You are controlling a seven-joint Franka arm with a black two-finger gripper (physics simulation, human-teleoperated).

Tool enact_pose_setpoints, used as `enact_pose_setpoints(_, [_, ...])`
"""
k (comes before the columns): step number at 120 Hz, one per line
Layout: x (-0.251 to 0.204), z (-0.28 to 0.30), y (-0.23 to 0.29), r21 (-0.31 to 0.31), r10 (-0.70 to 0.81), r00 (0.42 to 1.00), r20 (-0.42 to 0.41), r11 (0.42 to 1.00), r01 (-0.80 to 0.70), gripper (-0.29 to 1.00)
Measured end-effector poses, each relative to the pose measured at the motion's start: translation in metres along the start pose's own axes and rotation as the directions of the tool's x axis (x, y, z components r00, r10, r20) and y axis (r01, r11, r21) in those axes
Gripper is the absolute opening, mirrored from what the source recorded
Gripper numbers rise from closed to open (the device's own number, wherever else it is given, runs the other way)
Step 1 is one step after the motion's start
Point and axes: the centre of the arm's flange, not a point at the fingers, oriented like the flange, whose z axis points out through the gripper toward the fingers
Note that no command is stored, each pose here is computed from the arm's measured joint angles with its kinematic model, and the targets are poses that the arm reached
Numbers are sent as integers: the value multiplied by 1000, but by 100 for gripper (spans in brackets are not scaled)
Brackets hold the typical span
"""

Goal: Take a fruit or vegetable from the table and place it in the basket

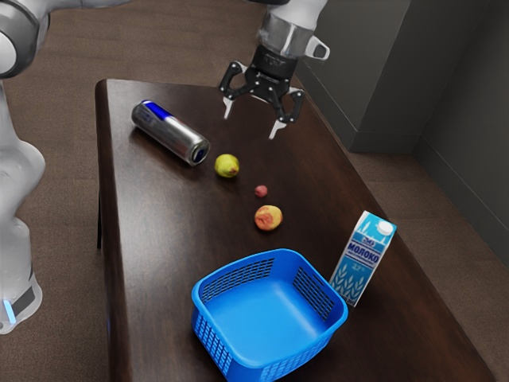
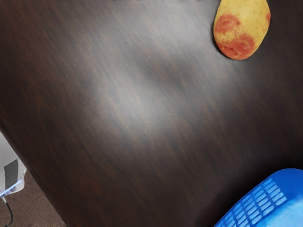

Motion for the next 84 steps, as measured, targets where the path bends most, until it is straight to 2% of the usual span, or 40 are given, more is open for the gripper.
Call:
enact_pose_setpoints(20, [-10, -9, 16, -99, -264, 964, -24, 960, 260, 70])
enact_pose_setpoints(32, [-35, -16, 22, -141, -273, 961, -36, 954, 265, 70])
enact_pose_setpoints(38, [-26, -19, 19, -155, -284, 958, -45, 949, 274, 70])
enact_pose_setpoints(56, [45, 15, 46, -93, -351, 932, -94, 935, 343, 70])
enact_pose_setpoints(67, [75, 66, 68, -40, -352, 933, -67, 936, 350, 70])
enact_pose_setpoints(84, [95, 126, 75, -23, -341, 940, -18, 940, 340, 70])
